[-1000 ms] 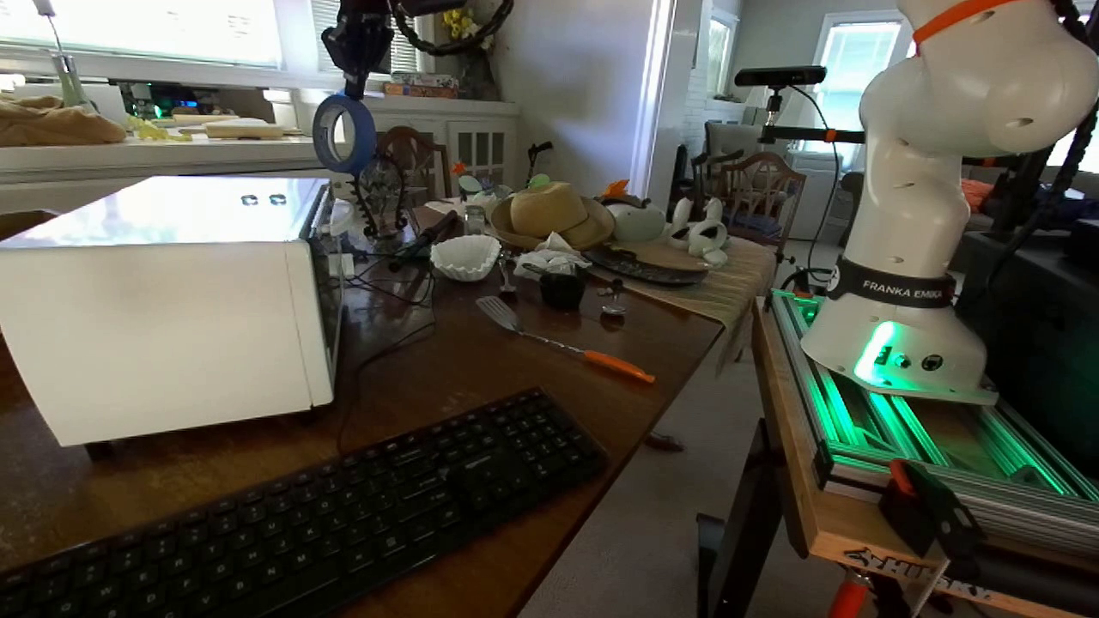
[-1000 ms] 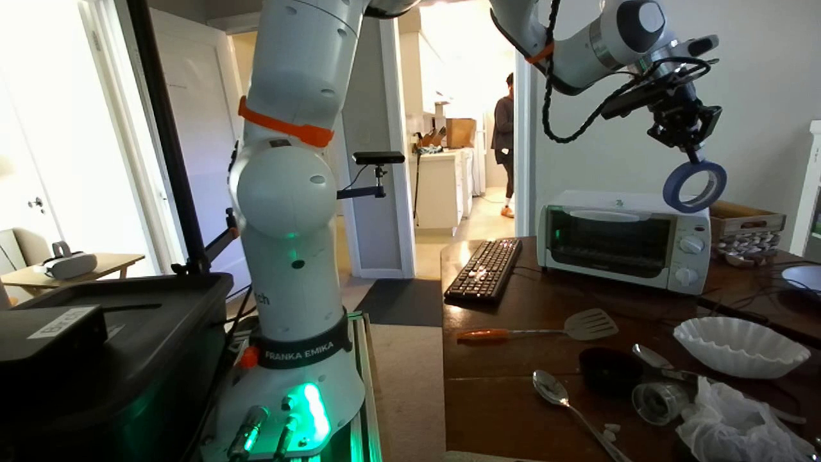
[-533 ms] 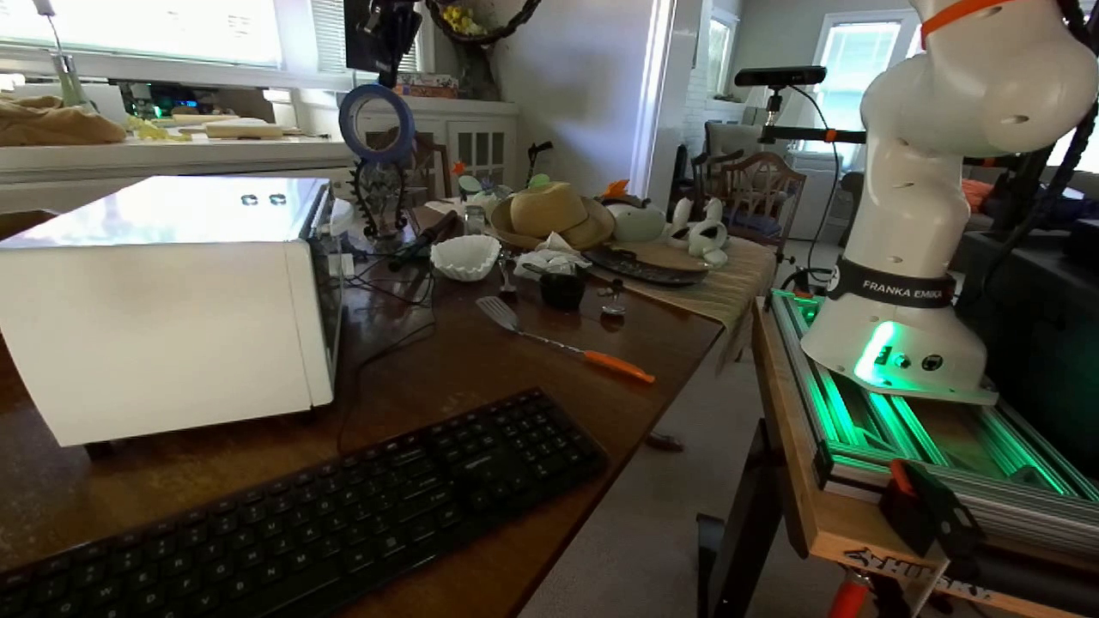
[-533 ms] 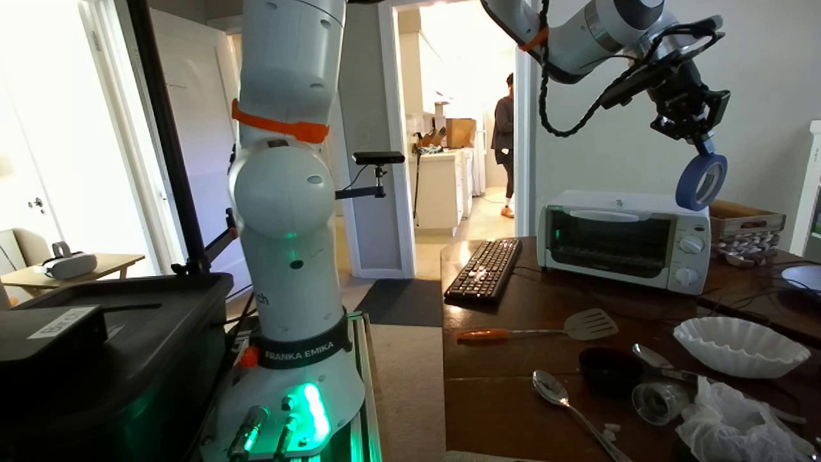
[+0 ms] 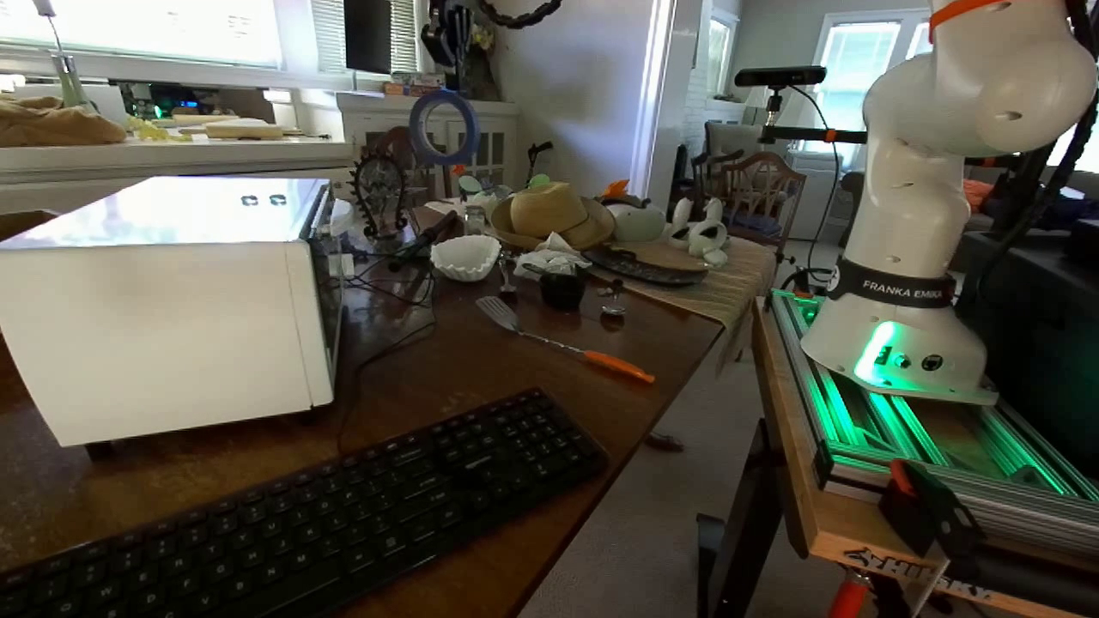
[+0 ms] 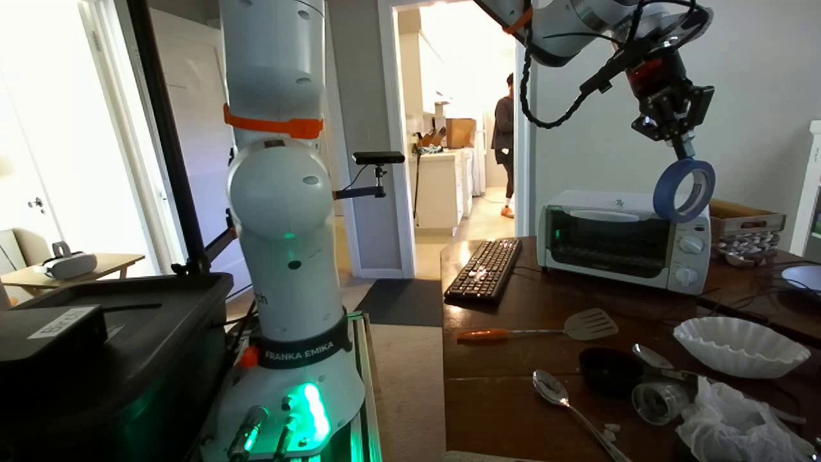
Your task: Put the blue masking tape on the table.
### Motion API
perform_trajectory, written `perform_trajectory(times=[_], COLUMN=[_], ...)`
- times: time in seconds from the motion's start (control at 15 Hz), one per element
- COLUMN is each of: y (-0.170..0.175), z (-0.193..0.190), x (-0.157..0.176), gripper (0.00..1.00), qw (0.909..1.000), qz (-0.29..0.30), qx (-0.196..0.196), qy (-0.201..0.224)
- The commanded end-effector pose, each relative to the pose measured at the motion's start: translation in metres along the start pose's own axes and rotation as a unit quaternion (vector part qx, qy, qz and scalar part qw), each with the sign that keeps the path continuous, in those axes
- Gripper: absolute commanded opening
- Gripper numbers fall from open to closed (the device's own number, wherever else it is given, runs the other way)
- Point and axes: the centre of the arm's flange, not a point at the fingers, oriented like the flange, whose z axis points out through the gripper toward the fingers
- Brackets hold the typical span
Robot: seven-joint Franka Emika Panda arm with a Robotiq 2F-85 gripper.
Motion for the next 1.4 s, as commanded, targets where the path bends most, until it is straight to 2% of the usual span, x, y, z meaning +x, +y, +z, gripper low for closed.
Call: perform_trajectory(times=[0.0, 0.27, 0.47, 0.67, 0.93, 1.0, 1.07, 1.13, 1.2, 1.27, 1.33], y=[0.006, 0.01, 0.011, 0.013, 0.012, 0.012, 0.011, 0.008, 0.005, 0.008, 0.012], z=[0.002, 0.018, 0.026, 0.028, 0.028, 0.027, 0.028, 0.029, 0.033, 0.032, 0.031], x=[-0.025, -0.033, -0.031, -0.025, -0.019, -0.017, -0.015, -0.015, -0.014, -0.01, -0.007], gripper=[0.0, 0.0, 0.0, 0.0, 0.0, 0.0, 0.0, 0.0, 0.0, 0.0, 0.0], qw=[0.9975, 0.9895, 0.981, 0.9665, 0.9539, 0.9458, 0.9394, 0.9377, 0.9533, 0.95, 0.9362], qz=[0.013, 0.004, -0.007, -0.029, -0.049, -0.058, -0.066, -0.071, -0.052, -0.058, -0.08], qx=[0.009, 0.055, 0.111, 0.187, 0.246, 0.271, 0.285, 0.29, 0.262, 0.267, 0.291], qy=[-0.069, -0.134, -0.159, -0.174, -0.164, -0.169, -0.178, -0.177, -0.141, -0.152, -0.18])
